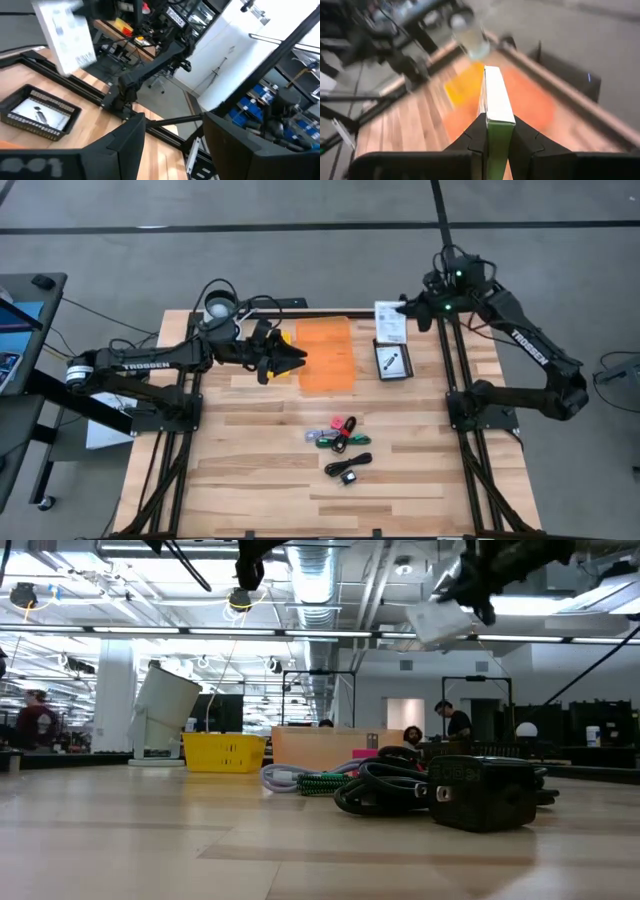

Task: Pick and place items into bin
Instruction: Put the white card reader box into the black bin

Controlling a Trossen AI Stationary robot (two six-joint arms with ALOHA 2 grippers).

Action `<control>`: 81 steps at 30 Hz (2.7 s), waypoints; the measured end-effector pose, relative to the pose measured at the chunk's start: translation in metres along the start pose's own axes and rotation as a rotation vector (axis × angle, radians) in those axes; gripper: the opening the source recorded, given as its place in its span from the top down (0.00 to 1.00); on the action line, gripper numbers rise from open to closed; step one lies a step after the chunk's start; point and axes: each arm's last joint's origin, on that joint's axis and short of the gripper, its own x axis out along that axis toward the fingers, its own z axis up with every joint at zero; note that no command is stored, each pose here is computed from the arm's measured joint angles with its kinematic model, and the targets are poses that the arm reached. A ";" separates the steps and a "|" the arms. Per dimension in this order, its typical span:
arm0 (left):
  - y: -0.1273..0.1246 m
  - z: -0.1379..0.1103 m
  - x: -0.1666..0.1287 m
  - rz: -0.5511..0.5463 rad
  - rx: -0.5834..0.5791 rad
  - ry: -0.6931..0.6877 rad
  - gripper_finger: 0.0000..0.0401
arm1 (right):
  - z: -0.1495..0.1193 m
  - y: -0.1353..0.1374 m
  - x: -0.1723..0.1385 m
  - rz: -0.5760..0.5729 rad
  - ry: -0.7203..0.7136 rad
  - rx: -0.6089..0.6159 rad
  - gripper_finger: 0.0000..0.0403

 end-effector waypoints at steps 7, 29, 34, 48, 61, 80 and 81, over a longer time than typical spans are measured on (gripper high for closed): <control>0.000 0.000 0.000 0.008 -0.006 -0.004 0.53 | -0.017 -0.020 0.011 -0.033 0.186 0.178 0.91; -0.005 -0.005 0.002 -0.010 -0.010 0.012 0.53 | -0.043 -0.060 0.056 -0.170 0.493 0.501 0.91; -0.005 -0.005 0.002 -0.009 -0.010 0.012 0.53 | -0.047 -0.067 0.065 -0.193 0.526 0.540 0.89; -0.005 -0.005 0.002 -0.014 -0.002 0.015 0.53 | -0.056 -0.074 0.087 -0.239 0.608 0.592 0.89; -0.005 -0.006 0.002 -0.009 -0.002 0.023 0.53 | -0.055 -0.071 0.093 -0.277 0.592 0.581 0.88; -0.003 -0.007 0.002 0.004 -0.007 0.040 0.53 | -0.055 -0.071 0.093 -0.285 0.589 0.587 0.84; -0.003 -0.007 0.002 0.004 -0.007 0.039 0.53 | -0.055 -0.071 0.093 -0.285 0.589 0.587 0.84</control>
